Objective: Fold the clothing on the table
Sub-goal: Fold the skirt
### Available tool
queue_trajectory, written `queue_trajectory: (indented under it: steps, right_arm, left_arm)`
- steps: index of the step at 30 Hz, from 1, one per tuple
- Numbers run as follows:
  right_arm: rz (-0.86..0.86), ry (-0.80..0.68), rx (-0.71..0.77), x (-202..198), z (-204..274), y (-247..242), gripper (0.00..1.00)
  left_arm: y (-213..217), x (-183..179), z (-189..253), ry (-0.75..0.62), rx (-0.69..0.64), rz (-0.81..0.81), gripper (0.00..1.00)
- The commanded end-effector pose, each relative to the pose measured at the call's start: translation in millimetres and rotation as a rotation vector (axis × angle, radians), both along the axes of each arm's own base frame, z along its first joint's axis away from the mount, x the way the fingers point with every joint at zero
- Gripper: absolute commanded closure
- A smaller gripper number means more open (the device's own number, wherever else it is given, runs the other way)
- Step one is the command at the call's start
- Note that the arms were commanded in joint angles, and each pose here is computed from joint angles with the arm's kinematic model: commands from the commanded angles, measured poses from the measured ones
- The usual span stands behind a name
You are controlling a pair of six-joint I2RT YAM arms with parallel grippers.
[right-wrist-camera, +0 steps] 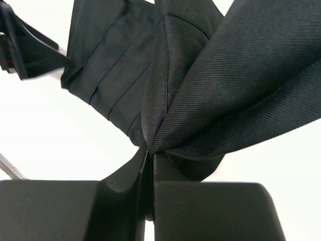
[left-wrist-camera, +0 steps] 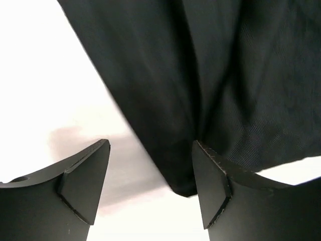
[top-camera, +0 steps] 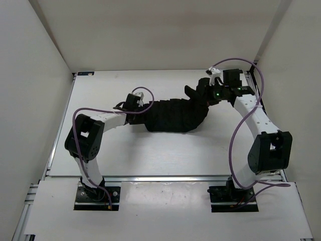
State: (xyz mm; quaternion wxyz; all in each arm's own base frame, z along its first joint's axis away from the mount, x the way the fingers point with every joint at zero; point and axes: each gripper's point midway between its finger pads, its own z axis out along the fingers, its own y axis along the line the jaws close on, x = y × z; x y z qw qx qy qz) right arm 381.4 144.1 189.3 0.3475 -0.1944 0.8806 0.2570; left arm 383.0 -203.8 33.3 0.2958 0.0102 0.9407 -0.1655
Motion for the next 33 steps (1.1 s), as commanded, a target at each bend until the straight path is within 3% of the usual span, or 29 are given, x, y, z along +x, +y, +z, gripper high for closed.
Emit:
queue_trajectory:
  steps: [1,9,17,25,26,27,28,29,30,33]
  right_arm:
    - [0.02,-0.124,-0.078,12,28,12,1.0]
    - [0.12,-0.149,-0.164,13,14,67,1.0]
    - [0.266,-0.211,-0.25,-6,-3,140,1.0]
    - [0.378,-0.196,-0.18,-26,-8,196,1.0]
    - [0.387,-0.186,-0.171,-31,-9,199,0.9]
    - [0.41,-0.17,-0.183,-37,-21,204,0.66]
    - [0.433,-0.163,-0.19,-41,-26,206,0.54]
    - [0.448,-0.157,-0.211,-45,-35,208,0.29]
    - [0.454,-0.167,-0.215,-46,-34,209,0.2]
    - [0.478,-0.164,-0.214,-47,-36,209,0.19]
  left_arm:
    - [-17,-13,-6,0.011,-0.047,-0.031,0.22]
    - [-34,-42,-27,0.075,-0.085,-0.091,0.24]
    - [-48,-46,-32,0.085,-0.135,-0.114,0.25]
    - [-62,-56,-29,0.075,-0.212,-0.128,0.25]
    - [-60,-54,-27,0.071,-0.221,-0.126,0.26]
    - [-60,-56,-27,0.071,-0.222,-0.125,0.26]
    - [-59,-58,-27,0.072,-0.226,-0.13,0.26]
    - [-56,-60,-27,0.079,-0.232,-0.12,0.26]
    - [-53,-61,-26,0.076,-0.235,-0.113,0.25]
    - [-42,-67,-21,0.068,-0.248,-0.086,0.25]
